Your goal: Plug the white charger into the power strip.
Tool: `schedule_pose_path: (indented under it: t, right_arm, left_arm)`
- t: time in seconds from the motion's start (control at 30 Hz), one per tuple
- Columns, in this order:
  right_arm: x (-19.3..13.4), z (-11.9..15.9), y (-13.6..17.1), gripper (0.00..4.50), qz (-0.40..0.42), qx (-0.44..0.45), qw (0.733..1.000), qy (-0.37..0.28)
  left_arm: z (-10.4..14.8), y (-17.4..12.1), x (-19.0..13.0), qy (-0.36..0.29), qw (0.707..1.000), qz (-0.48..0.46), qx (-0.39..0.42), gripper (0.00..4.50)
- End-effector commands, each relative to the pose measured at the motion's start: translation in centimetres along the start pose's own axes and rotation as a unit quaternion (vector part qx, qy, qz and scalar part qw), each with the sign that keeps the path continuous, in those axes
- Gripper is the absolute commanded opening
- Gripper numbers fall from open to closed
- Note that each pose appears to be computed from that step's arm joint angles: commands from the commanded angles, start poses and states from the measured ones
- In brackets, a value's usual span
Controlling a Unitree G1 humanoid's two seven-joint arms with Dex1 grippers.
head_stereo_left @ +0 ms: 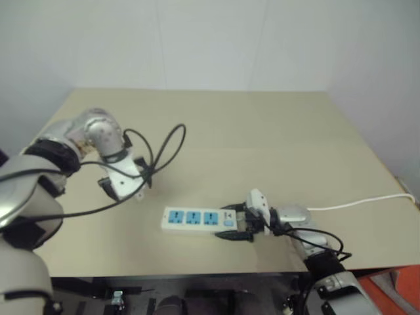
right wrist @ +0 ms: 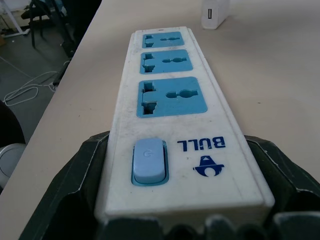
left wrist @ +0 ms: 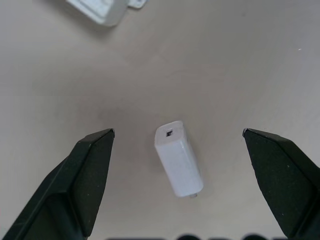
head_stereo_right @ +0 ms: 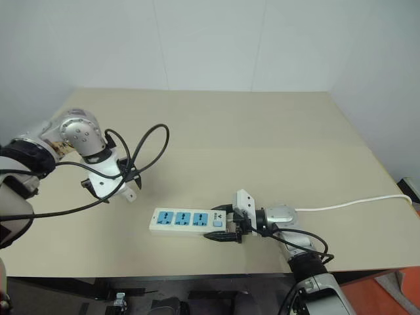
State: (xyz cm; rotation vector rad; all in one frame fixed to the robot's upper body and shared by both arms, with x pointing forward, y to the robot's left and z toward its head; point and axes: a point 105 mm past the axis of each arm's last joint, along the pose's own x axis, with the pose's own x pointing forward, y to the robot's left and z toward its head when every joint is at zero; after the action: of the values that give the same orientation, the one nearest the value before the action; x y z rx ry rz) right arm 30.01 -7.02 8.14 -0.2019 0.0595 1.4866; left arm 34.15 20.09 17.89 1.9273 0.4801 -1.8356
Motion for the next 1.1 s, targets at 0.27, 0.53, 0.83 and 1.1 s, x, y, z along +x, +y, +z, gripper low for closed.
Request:
schedule_pose_path:
  t: [0.27, 0.53, 0.83, 1.1]
  right_arm:
    - [-0.1, 1.3, 0.0, 3.44, -0.015, -0.016, 1.0, -0.021]
    - [-0.1, 1.2, 0.2, 3.44, -0.023, -0.013, 0.999, -0.023]
    - [-0.3, 1.3, 0.2, 3.44, -0.027, -0.012, 0.999, -0.023]
    - [-0.3, 1.3, 0.3, 3.44, -0.029, -0.011, 0.999, -0.022]
  left_arm:
    - [-0.4, 1.1, 1.8, 0.018, 1.0, 0.001, 0.01, 4.5]
    - [-1.2, 1.4, 3.2, 0.043, 0.999, -0.007, -0.001, 4.5]
    - [-2.0, 1.8, 4.4, 0.067, 0.998, -0.001, -0.019, 4.5]
    - [-2.7, 2.1, 4.7, 0.09, 0.995, 0.003, -0.037, 4.5]
